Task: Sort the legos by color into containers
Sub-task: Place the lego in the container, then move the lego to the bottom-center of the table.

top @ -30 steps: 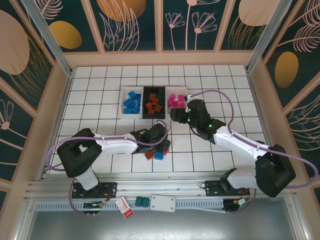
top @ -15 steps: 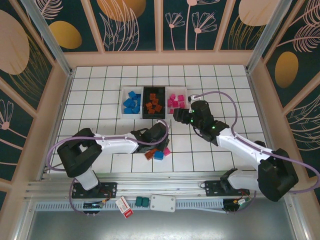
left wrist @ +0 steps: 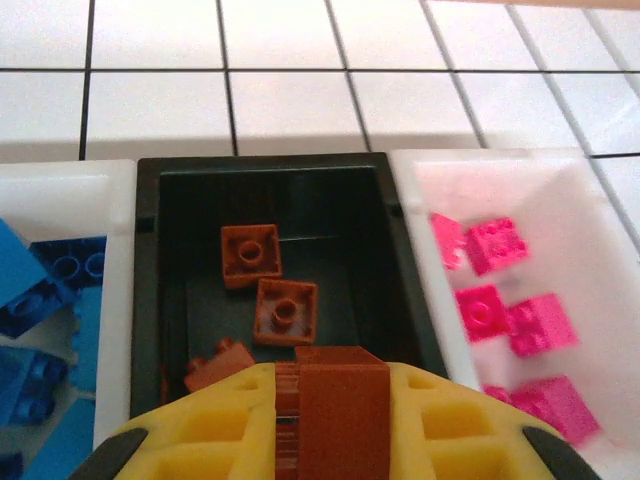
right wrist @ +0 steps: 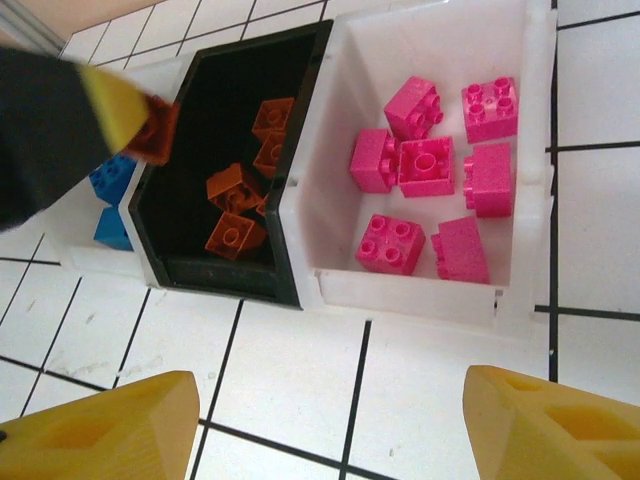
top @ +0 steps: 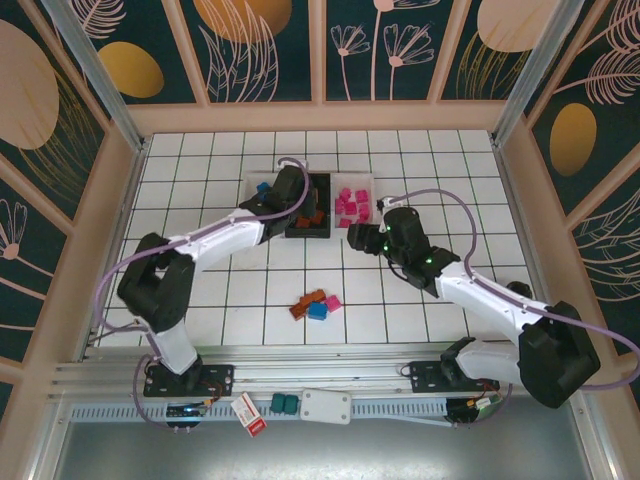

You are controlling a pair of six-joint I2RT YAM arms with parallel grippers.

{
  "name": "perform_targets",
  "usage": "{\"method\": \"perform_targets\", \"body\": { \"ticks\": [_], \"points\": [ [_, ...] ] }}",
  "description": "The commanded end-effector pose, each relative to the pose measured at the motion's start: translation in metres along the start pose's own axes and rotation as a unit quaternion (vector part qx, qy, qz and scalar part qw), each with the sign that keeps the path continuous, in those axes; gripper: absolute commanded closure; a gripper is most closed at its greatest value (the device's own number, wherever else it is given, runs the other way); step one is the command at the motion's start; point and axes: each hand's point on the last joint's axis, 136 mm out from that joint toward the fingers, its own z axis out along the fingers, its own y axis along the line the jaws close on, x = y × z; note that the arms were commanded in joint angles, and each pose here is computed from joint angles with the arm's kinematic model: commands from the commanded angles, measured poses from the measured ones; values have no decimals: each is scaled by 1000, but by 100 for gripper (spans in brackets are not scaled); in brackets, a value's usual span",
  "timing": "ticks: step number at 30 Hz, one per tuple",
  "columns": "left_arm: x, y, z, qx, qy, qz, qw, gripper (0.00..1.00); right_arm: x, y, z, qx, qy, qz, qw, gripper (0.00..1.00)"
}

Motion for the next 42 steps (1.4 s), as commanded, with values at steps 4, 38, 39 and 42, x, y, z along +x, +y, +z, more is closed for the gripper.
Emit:
{"method": "perform_targets", "body": {
  "ticks": [4, 38, 39, 42],
  "points": [
    [1, 19, 39, -41, 38, 7, 998, 75, 59, 39, -6, -68, 74, -45, 994, 29],
    [29, 43, -170, 102, -63, -111, 986, 1, 118, 17, 31, 38, 150, -104, 982, 32],
    [30, 43, -172, 103, -63, -112, 986, 1, 114, 25, 30, 24, 145, -106, 983, 29],
    [36, 47, -173, 101, -62, -115, 986, 1, 113, 41, 31, 3, 144, -107, 984, 23]
  ]
}}
